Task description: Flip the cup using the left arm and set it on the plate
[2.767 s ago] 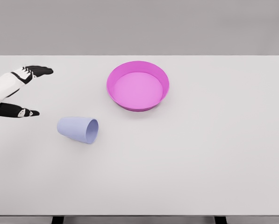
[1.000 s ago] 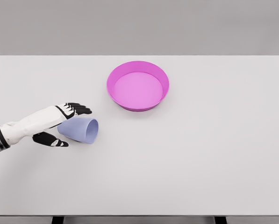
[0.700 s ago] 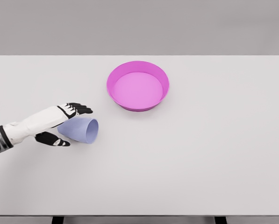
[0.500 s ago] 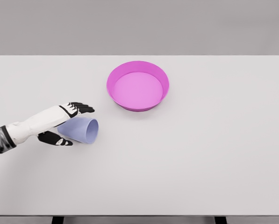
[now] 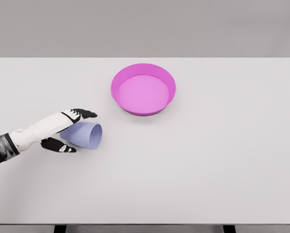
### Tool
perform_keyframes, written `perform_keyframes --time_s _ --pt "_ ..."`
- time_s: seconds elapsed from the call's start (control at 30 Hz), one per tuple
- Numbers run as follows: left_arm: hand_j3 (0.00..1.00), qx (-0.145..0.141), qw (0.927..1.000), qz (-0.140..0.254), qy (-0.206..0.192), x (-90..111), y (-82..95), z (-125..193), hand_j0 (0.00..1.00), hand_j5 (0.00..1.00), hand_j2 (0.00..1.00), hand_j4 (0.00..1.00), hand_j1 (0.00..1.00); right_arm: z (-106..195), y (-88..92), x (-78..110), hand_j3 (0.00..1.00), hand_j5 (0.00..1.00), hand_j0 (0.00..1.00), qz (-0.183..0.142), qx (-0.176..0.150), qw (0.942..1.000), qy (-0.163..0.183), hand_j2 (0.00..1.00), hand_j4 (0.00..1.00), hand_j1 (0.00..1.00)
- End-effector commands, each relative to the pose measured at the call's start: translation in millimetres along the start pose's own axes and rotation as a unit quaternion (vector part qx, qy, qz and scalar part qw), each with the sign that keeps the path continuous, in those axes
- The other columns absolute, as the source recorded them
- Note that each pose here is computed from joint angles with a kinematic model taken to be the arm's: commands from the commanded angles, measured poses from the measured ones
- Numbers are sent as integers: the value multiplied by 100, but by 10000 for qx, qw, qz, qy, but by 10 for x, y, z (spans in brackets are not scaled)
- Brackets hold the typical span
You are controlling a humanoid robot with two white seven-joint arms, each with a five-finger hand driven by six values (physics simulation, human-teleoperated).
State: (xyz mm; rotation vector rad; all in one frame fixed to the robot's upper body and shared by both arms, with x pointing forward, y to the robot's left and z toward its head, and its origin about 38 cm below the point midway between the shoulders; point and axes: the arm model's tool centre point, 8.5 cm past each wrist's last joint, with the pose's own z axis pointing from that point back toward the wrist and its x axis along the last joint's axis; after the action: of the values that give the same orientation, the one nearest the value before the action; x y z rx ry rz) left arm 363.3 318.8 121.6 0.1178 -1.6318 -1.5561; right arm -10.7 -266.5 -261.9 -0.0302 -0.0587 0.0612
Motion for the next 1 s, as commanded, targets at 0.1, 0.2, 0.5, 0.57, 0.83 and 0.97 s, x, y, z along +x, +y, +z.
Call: perform_keyframes --time_s 0.1,0.2,0.5,0.57,0.83,0.97 --pt "100 73 9999 57 -48 15 1 -49 100 100 100 100 100 0 0 0 100 100 100 -1 0 10000 0 100 100 100" --pt "100 -36 9999 105 -55 14 -77 -66 100 100 100 100 100 0 0 0 100 100 100 -1 0 10000 0 100 100 100" --pt "100 -246 9996 109 -62 12 -108 -76 100 100 100 100 100 0 0 0 100 100 100 -1 0 10000 0 100 100 100" --pt "100 -215 9996 133 -99 28 -118 -108 100 100 100 100 100 0 0 0 100 100 100 -1 0 10000 0 100 100 100" --pt "98 -307 9992 180 -197 69 -152 -183 98 98 98 98 98 0 0 0 100 100 100 -1 0 10000 0 100 100 100" --pt "83 -338 9991 145 -194 67 -136 -185 83 83 83 83 83 0 0 0 100 100 100 -1 0 10000 0 100 100 100"
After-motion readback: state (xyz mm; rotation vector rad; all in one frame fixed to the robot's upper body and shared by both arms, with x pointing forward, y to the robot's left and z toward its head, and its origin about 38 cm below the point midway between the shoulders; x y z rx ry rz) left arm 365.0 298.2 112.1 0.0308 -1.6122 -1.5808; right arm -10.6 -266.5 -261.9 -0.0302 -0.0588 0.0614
